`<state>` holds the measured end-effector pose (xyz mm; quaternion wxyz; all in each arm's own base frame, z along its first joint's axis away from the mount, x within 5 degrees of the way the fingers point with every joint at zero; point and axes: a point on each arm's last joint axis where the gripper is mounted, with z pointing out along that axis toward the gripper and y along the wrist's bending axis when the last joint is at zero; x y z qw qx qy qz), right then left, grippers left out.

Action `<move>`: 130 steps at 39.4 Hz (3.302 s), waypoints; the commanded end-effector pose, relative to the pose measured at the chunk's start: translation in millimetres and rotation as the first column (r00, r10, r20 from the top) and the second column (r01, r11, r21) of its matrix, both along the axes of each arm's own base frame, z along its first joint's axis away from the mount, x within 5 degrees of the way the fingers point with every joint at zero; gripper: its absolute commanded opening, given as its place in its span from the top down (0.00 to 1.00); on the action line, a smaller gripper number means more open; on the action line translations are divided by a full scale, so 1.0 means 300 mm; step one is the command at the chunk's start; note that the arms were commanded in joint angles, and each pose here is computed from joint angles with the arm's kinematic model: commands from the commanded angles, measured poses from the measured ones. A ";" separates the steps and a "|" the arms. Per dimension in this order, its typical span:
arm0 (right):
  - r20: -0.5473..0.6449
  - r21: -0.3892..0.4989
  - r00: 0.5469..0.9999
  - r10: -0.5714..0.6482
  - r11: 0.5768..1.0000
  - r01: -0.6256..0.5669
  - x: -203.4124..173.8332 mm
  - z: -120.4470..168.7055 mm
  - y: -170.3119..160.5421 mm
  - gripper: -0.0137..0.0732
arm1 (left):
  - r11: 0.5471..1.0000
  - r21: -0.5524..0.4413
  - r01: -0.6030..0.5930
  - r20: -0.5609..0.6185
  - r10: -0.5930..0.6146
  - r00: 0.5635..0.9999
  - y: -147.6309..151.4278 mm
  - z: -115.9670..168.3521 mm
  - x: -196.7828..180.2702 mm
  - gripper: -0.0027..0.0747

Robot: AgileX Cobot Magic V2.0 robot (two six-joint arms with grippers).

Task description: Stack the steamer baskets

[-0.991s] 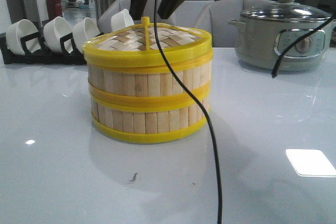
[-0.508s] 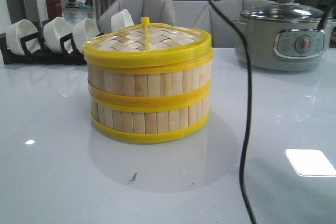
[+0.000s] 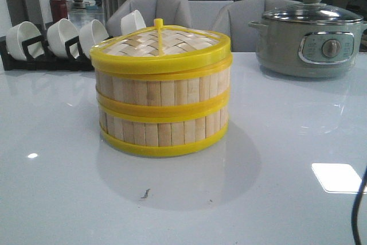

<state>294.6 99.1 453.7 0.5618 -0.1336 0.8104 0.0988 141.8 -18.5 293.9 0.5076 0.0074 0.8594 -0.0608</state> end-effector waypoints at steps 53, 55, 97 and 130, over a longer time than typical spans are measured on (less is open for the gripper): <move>0.274 0.084 0.879 -0.391 0.920 0.383 -0.710 -0.585 -0.350 0.79 | 1.000 -0.017 0.008 0.110 -0.006 0.994 -0.005 0.057 0.009 0.86; 0.282 0.086 0.876 -0.390 0.920 0.382 -0.710 -0.583 -0.350 0.82 | 1.000 -0.017 0.008 0.110 -0.006 0.994 -0.005 0.057 0.009 0.86; 0.287 0.089 0.875 -0.390 0.920 0.381 -0.710 -0.581 -0.349 0.81 | 1.000 -0.017 0.008 0.110 -0.006 0.994 -0.005 0.057 0.009 0.86; 0.287 0.089 0.875 -0.390 0.920 0.381 -0.710 -0.581 -0.349 0.81 | 1.000 -0.013 0.005 0.207 -0.002 0.978 0.003 0.095 -0.023 0.86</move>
